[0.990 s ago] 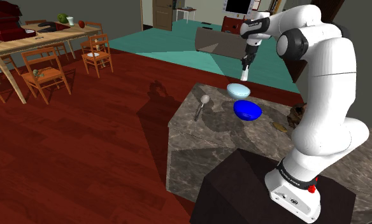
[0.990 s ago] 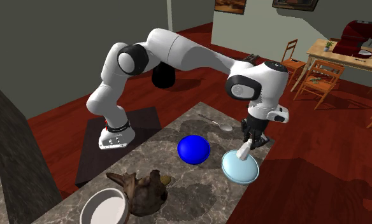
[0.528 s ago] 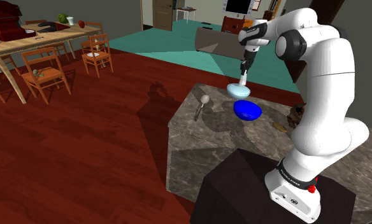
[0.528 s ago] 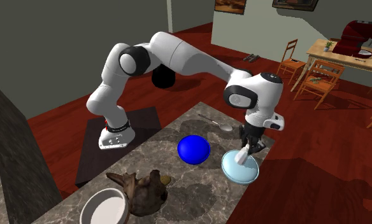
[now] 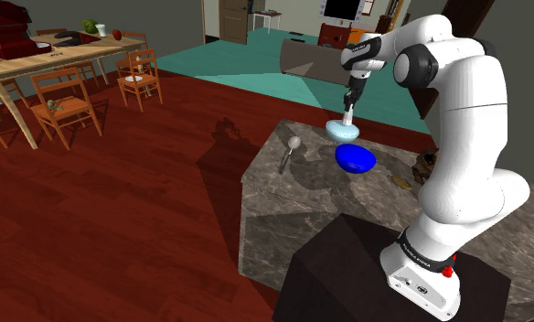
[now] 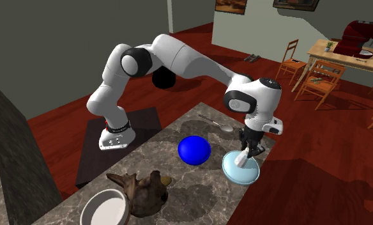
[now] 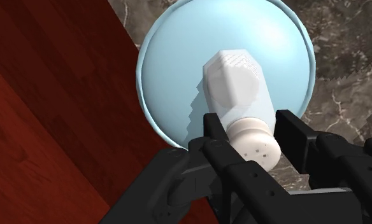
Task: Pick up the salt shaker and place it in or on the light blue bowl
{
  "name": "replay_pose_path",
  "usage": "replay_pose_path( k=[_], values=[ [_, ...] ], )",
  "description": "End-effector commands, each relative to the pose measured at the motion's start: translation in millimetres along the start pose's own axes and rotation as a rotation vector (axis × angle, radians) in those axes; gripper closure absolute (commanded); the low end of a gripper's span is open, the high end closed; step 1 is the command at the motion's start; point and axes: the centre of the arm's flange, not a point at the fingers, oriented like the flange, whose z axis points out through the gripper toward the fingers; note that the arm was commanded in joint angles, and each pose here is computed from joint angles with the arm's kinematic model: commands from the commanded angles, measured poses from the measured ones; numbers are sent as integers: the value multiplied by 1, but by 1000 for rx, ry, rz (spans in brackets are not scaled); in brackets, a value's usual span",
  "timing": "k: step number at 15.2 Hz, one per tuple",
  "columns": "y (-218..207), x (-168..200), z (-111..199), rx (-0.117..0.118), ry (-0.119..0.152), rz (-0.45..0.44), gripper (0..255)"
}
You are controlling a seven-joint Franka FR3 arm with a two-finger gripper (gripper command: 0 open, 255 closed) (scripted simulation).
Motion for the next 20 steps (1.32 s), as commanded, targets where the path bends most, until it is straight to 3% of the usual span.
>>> replay_pose_path(
  k=[1,2,3,8,12,20],
  values=[
    [0,0,0,0,0,0,255],
    [0,0,0,0,0,0,255],
    [0,0,0,0,0,0,0],
    [0,0,0,0,0,0,0],
    [0,0,-50,0,0,0,0],
    [0,0,-50,0,0,0,0]
  ],
)
